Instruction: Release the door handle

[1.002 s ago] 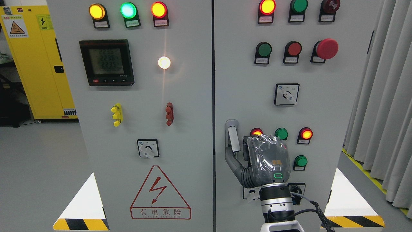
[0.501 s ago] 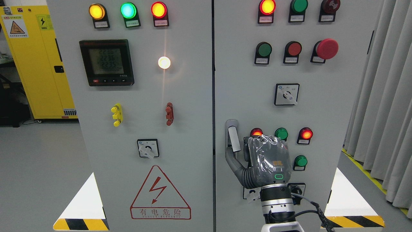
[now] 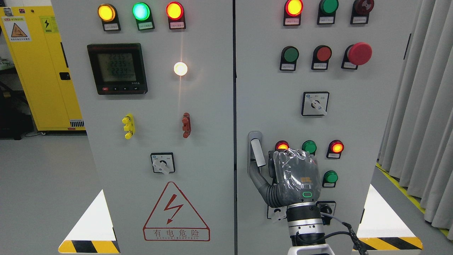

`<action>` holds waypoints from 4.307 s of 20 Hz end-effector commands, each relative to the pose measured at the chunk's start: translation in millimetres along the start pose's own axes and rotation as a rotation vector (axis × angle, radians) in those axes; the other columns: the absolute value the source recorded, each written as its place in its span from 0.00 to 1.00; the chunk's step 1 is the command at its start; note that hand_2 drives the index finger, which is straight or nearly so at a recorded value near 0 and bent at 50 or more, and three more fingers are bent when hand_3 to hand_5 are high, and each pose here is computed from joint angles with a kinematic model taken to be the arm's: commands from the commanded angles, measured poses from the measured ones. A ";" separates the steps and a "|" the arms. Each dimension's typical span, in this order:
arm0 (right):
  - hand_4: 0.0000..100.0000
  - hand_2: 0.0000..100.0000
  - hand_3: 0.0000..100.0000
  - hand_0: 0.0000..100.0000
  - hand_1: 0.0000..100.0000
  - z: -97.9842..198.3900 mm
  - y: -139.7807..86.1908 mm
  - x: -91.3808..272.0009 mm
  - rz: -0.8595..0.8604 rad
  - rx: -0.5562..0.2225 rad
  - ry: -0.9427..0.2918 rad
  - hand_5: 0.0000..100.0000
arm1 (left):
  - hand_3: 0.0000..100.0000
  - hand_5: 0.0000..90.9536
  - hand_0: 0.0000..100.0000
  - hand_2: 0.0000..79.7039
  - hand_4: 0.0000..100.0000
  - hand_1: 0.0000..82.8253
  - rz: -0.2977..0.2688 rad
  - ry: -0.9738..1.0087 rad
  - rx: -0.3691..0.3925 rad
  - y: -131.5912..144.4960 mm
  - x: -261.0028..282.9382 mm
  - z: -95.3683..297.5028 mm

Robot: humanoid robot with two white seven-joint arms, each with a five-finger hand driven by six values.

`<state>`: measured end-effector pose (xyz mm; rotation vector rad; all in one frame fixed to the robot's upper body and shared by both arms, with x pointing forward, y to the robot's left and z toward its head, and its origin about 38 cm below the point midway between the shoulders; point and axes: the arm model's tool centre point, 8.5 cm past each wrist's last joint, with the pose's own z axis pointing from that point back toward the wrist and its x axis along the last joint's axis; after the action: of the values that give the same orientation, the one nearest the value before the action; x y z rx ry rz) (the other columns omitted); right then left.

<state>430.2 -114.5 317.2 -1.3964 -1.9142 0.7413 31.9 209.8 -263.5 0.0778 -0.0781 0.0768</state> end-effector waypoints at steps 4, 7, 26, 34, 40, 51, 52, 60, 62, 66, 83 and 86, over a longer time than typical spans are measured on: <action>1.00 0.94 1.00 0.57 0.45 0.8 -1.1 -0.5 -0.001 -0.003 0.001 1.00 | 0.00 0.00 0.12 0.00 0.00 0.67 0.001 -0.012 -0.002 -0.7 4.2 -0.3; 1.00 0.94 1.00 0.58 0.45 0.8 -1.1 -0.5 -0.001 -0.003 0.001 1.00 | 0.00 0.00 0.12 0.00 0.00 0.67 0.001 -0.012 -0.002 -0.7 4.2 -0.3; 1.00 0.94 1.00 0.59 0.46 -0.4 -4.3 -5.9 0.008 -0.011 0.010 1.00 | 0.00 0.00 0.12 0.00 0.00 0.67 0.001 -0.012 -0.002 -0.7 4.2 -0.3; 1.00 0.94 1.00 0.60 0.47 -0.8 -4.8 -7.1 0.011 -0.013 0.011 1.00 | 0.00 0.00 0.12 0.00 0.00 0.67 0.001 -0.012 -0.002 -0.7 4.2 -0.3; 1.00 0.94 1.00 0.60 0.48 -1.6 -6.1 -9.0 0.012 -0.017 0.016 1.00 | 0.00 0.00 0.12 0.00 0.00 0.67 0.001 -0.012 -0.002 -0.7 4.2 -0.3; 1.00 0.94 1.00 0.60 0.47 -2.4 -9.7 -9.3 0.011 -0.027 0.015 1.00 | 0.00 0.00 0.12 0.00 0.00 0.67 0.001 -0.012 -0.002 -0.7 4.2 -0.3; 1.00 0.94 1.00 0.60 0.47 -2.8 -10.2 -9.5 0.014 -0.029 0.014 1.00 | 0.00 0.00 0.12 0.00 0.00 0.67 0.001 -0.012 -0.002 -0.7 4.2 -0.3; 1.00 0.94 1.00 0.60 0.47 -3.9 -11.9 -13.4 0.015 -0.034 0.024 1.00 | 0.00 0.00 0.12 0.00 0.00 0.67 0.001 -0.012 -0.002 -0.7 4.2 -0.3; 1.00 0.94 1.00 0.60 0.47 -4.4 -12.9 -13.0 0.014 -0.037 0.021 1.00 | 0.00 0.00 0.12 0.00 0.00 0.67 0.001 -0.012 -0.002 -0.7 4.2 -0.3; 1.00 0.94 1.00 0.60 0.47 -5.4 -15.1 -12.4 0.014 -0.041 0.020 1.00 | 0.00 0.00 0.12 0.00 0.00 0.67 0.001 -0.012 -0.002 -0.7 4.2 -0.3; 1.00 0.93 1.00 0.61 0.46 -8.3 -17.7 -12.1 0.014 -0.049 0.018 1.00 | 0.00 0.00 0.12 0.00 0.00 0.67 0.001 -0.012 -0.002 -0.7 4.2 -0.3; 1.00 0.93 1.00 0.61 0.46 -8.3 -17.7 -12.1 0.014 -0.049 0.018 1.00 | 0.00 0.00 0.12 0.00 0.00 0.67 0.001 -0.012 -0.002 -0.7 4.2 -0.3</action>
<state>428.9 -130.0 332.5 -1.4406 -1.9203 0.6927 31.9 209.8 -263.5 0.0778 -0.0780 0.0767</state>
